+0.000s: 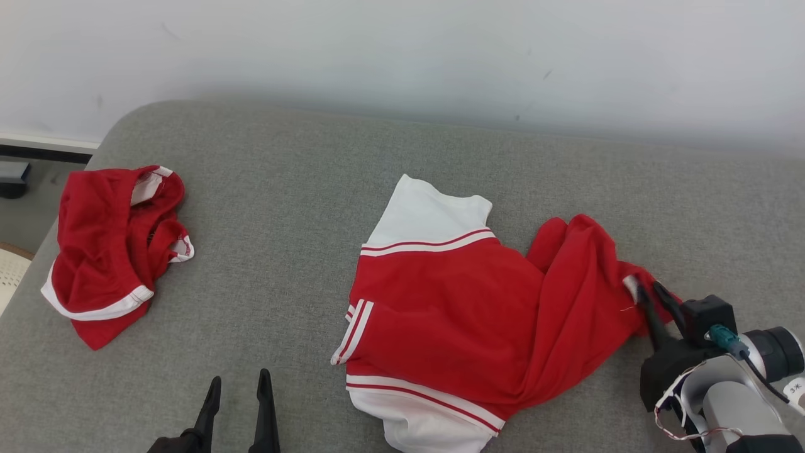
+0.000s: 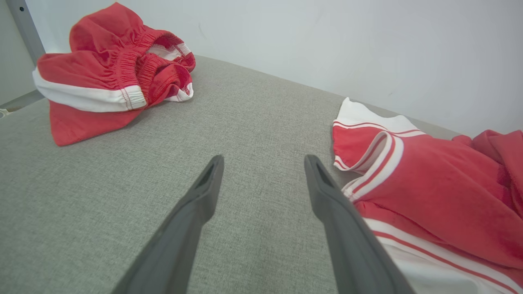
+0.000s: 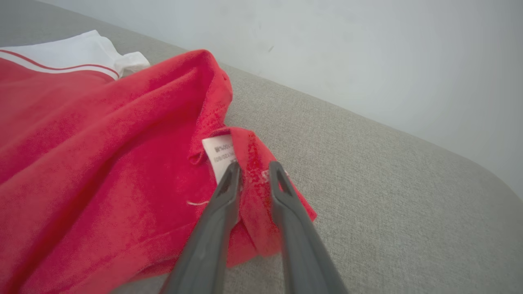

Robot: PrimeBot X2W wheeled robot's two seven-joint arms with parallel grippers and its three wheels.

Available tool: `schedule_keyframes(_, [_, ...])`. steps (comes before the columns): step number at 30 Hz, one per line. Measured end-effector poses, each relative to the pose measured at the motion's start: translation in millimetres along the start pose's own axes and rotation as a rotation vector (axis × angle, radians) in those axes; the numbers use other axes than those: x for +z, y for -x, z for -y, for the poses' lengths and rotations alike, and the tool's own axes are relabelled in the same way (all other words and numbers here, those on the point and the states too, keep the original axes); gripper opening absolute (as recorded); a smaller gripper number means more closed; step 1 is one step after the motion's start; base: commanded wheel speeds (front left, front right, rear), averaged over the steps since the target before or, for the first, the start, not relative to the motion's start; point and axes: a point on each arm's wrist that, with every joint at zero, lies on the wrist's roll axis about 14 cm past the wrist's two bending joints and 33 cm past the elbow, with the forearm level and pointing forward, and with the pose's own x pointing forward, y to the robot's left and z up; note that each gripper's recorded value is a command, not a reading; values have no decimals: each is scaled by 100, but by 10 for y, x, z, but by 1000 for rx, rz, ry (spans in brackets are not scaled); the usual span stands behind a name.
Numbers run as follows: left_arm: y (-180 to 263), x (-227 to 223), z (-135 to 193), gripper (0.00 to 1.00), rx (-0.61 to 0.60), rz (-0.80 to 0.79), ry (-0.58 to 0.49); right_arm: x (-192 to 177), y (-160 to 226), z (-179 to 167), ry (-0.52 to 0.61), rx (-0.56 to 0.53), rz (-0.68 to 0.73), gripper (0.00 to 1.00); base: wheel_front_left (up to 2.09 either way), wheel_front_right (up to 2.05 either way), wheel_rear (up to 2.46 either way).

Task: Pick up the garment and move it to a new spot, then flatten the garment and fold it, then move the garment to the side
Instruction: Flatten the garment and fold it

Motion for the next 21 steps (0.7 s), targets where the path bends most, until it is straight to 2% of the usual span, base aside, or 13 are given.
schedule_keyframes(6, [-3,1,-25,100,11,0,2,154,-64,117,-42,-44,41,0,0,0,0])
schedule_keyframes(9, [6,21,-5,100,4,7,4,253,11,207,-135,-92,90,0,0,0,0])
schedule_keyframes(12, [12,25,30,100,-7,10,6,292,143,273,-173,-116,125,0,0,0,0])
schedule_keyframes(13, [29,-5,82,100,-25,1,8,292,324,380,-204,-147,155,0,0,0,0])
schedule_keyframes(14, [12,12,155,100,-47,7,11,151,573,503,-281,-200,153,0,0,0,0])
schedule_keyframes(16, [16,-1,197,100,-61,3,15,-18,828,586,-363,-241,118,0,0,0,0])
schedule_keyframes(18, [15,-22,230,100,-71,-3,15,-136,989,573,-461,-256,88,0,0,0,0])
schedule_keyframes(21, [-5,-38,262,100,-81,-9,16,-356,1201,442,-541,-238,-7,0,0,0,0])
